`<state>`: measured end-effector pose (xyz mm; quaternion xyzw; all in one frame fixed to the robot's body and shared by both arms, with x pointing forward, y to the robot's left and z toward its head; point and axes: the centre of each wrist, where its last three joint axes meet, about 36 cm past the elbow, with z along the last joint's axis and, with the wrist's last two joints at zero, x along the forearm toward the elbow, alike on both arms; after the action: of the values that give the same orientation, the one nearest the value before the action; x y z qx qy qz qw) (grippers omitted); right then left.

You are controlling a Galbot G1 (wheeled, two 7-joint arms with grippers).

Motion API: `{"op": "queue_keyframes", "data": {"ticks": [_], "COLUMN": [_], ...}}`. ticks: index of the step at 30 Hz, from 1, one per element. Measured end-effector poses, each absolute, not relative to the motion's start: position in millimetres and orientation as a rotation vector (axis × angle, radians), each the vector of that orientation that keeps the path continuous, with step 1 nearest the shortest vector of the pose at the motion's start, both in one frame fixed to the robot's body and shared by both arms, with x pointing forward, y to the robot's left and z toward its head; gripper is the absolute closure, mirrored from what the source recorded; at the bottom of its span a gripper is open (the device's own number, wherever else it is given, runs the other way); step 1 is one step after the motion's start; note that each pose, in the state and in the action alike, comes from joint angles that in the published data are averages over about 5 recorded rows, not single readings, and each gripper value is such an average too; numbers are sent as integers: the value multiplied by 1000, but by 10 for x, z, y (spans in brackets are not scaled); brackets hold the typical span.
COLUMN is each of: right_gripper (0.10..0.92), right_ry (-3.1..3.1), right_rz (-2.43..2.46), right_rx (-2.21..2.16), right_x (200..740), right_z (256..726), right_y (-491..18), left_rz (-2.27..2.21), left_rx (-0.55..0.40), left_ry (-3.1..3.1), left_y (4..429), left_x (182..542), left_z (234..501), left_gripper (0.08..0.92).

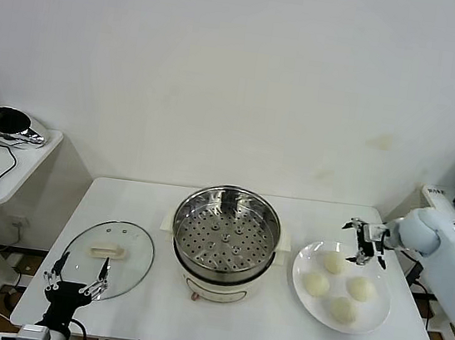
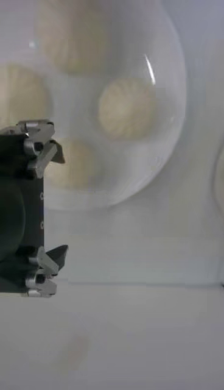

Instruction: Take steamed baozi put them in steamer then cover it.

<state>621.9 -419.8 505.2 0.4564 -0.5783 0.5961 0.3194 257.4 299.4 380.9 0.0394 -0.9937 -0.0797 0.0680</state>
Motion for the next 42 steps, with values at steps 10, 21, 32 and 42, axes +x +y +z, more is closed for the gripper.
{"op": "queue_keyframes", "data": {"ticks": [10, 21, 32, 42], "right_gripper": [200, 200, 313, 432], "right_ry": [-1372, -1317, -1297, -1289], "right_rz": [1505, 1471, 1438, 1431], "right_rx": [1245, 1228, 1213, 1212], "right_x": [6457, 6640, 6750, 6768], "right_z": [4826, 4654, 4553, 4529], "right_y": [-4058, -3977, -3906, -3871], "left_rz": [-246, -262, -268, -269], "left_rx": [117, 116, 117, 115], "left_ry": [-2994, -2991, -2990, -2992], "left_y": [2988, 3012, 3016, 3011], "left_x": [2572, 2581, 2585, 2584], "left_z": [3810, 3802, 3791, 3793], "left_gripper": [177, 177, 177, 177]}}
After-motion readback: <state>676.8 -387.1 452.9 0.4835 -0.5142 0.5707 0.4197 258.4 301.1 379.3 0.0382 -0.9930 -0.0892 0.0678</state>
